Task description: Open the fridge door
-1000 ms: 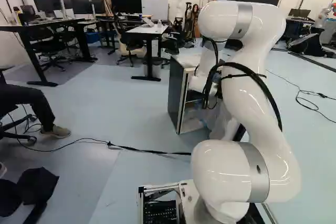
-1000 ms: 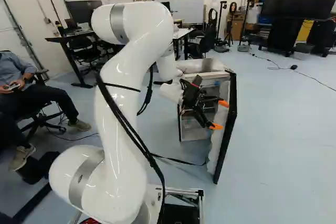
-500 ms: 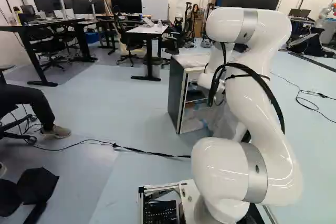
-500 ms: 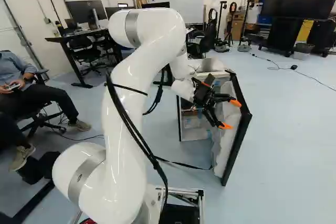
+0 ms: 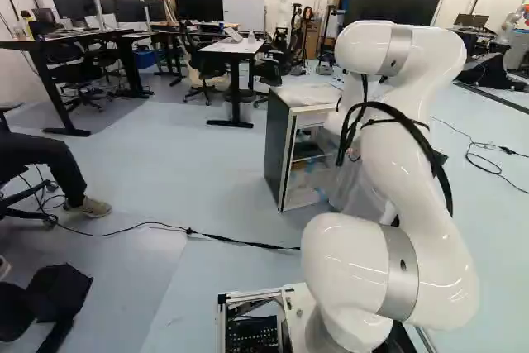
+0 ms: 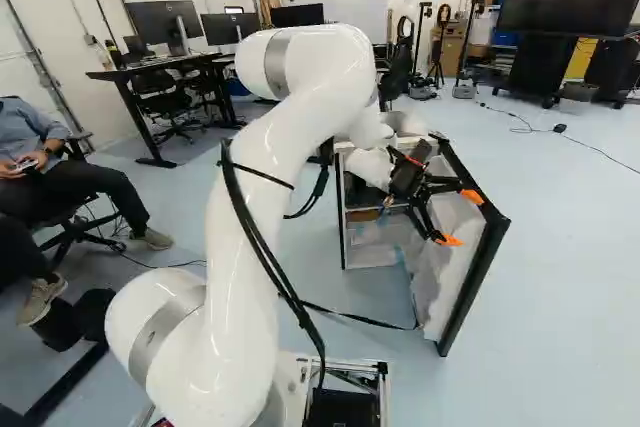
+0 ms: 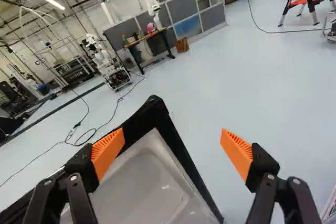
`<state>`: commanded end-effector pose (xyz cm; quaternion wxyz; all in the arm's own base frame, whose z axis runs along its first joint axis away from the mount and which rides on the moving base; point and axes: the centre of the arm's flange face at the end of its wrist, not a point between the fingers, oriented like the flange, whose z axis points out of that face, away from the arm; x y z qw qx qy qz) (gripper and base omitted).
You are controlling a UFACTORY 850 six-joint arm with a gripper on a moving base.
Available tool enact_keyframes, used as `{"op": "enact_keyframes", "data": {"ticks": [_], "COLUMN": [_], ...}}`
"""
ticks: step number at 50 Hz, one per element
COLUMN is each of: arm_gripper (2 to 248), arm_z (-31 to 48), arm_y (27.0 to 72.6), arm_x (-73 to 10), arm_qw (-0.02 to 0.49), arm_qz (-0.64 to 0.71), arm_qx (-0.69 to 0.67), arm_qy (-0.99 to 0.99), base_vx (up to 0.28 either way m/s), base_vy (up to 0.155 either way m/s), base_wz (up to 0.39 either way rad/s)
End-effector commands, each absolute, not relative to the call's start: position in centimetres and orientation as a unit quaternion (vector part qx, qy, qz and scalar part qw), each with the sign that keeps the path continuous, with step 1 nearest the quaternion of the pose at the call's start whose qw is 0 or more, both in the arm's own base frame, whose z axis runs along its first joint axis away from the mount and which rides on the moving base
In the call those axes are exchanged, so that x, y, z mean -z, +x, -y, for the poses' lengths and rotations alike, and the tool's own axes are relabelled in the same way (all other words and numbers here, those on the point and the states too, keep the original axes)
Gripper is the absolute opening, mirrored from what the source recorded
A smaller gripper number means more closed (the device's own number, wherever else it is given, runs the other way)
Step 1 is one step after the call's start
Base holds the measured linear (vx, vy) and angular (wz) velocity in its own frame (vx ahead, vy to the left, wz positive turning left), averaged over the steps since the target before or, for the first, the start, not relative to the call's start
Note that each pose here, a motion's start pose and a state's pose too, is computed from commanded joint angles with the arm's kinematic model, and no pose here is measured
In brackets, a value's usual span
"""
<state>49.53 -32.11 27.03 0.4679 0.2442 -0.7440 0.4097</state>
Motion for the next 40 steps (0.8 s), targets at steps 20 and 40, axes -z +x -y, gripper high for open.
{"op": "enact_keyframes", "data": {"ticks": [20,40], "arm_gripper": [247,247], "arm_z": [34.2,30.0], "arm_y": [49.8,48.9], "arm_x": [-27.1,-27.1], "arm_qw": [0.467,0.467], "arm_qz": [0.751,0.724], "arm_qx": [-0.409,-0.424], "arm_qy": [0.226,0.280], "base_vx": [0.000,0.000], "base_vy": [0.000,0.000], "base_wz": [0.000,0.000]}}
